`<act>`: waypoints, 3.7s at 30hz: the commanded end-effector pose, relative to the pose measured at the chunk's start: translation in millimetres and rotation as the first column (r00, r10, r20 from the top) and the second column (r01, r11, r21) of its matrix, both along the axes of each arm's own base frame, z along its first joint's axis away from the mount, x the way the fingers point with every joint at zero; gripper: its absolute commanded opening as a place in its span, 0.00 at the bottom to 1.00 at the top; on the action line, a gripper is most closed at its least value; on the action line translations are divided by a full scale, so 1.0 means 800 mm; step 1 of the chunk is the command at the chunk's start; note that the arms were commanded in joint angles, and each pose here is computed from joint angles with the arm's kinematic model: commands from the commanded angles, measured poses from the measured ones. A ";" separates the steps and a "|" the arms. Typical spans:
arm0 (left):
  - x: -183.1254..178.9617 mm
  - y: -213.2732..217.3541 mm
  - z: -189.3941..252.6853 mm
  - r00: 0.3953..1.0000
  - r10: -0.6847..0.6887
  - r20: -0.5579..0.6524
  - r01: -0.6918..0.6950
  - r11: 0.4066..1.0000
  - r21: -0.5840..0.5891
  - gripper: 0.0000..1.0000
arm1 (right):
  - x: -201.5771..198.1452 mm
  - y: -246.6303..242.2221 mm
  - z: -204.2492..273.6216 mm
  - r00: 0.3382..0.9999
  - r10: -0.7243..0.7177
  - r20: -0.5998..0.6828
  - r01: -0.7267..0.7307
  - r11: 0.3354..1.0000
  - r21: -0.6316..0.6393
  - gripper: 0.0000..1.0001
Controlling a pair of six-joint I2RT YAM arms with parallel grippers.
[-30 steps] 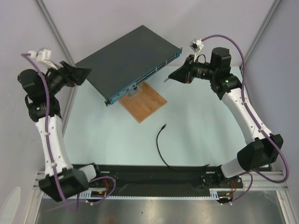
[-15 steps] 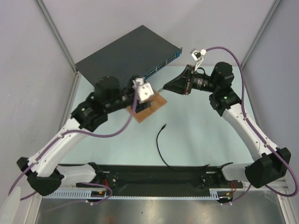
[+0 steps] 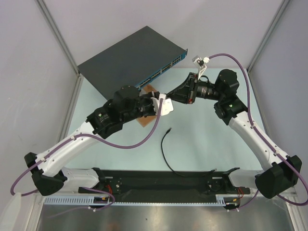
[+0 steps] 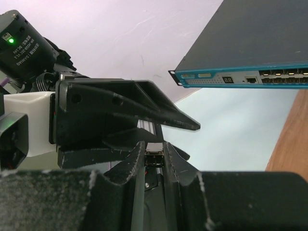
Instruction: Insert the plug into the switch port
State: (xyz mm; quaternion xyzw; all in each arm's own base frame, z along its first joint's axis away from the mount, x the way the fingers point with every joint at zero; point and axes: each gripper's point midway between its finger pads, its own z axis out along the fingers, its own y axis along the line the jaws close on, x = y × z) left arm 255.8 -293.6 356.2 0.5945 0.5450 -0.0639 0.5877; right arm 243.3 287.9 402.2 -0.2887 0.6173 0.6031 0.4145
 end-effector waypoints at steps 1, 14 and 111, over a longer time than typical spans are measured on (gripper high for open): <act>0.004 -0.014 0.036 0.997 -0.014 0.075 0.019 0.998 -0.067 0.34 | -0.008 0.001 0.013 0.997 0.017 0.076 -0.017 1.000 0.004 0.00; -0.008 -0.012 0.052 0.973 -0.074 0.219 0.102 0.988 -0.117 0.00 | -0.003 0.004 -0.013 0.997 0.021 0.072 -0.016 0.997 -0.076 0.13; 0.070 0.358 -0.029 0.573 0.058 -0.817 -0.820 0.045 -0.571 1.00 | 0.206 -0.066 -0.097 0.893 -0.055 0.447 0.395 0.571 -0.720 0.00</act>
